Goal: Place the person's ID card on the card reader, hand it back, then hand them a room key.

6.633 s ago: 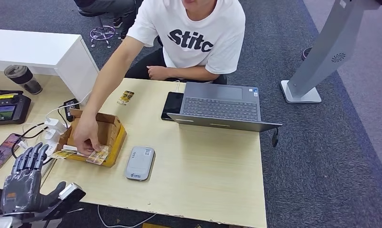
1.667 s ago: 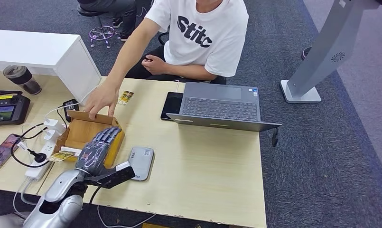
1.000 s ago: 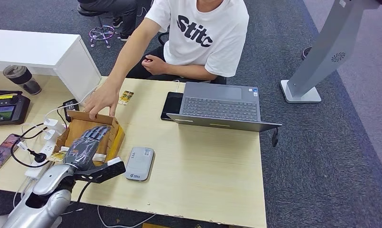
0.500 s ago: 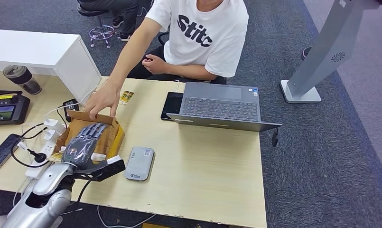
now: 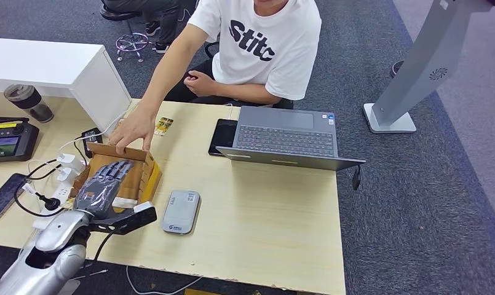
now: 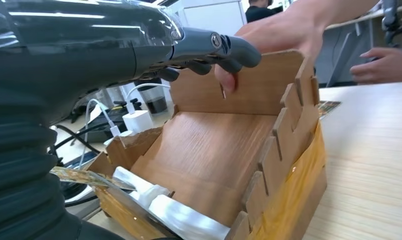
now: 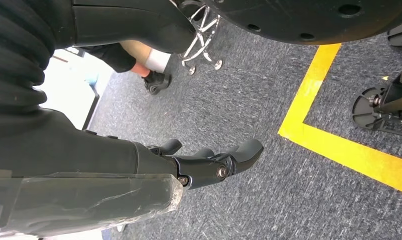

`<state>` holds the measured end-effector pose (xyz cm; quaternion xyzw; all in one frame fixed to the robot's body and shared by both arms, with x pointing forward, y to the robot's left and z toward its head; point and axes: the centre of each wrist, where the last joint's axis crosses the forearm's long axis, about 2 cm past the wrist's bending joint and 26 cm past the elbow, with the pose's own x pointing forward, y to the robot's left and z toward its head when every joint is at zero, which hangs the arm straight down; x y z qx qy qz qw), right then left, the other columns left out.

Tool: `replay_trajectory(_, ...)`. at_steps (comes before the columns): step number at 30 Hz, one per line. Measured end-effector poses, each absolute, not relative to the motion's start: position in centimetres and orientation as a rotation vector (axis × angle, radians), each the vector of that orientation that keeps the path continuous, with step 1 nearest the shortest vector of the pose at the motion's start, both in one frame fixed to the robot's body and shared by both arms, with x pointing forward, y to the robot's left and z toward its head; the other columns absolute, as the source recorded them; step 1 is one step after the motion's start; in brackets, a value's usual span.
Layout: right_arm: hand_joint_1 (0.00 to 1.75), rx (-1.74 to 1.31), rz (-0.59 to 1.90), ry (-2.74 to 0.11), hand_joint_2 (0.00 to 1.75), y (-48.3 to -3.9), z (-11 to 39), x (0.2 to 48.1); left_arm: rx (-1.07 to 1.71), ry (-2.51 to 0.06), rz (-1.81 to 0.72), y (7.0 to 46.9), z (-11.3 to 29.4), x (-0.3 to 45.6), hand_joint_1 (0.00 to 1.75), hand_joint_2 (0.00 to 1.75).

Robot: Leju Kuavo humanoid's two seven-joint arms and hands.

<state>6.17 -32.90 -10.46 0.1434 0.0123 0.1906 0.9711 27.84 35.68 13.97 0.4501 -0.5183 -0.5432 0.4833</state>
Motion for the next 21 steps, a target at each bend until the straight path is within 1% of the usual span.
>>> replay_trajectory(21,0.00,0.289,0.385,0.026,1.75,-32.90,-10.46,6.17,1.104,-1.227,-1.353,36.49,14.07,27.79,0.00,1.75)
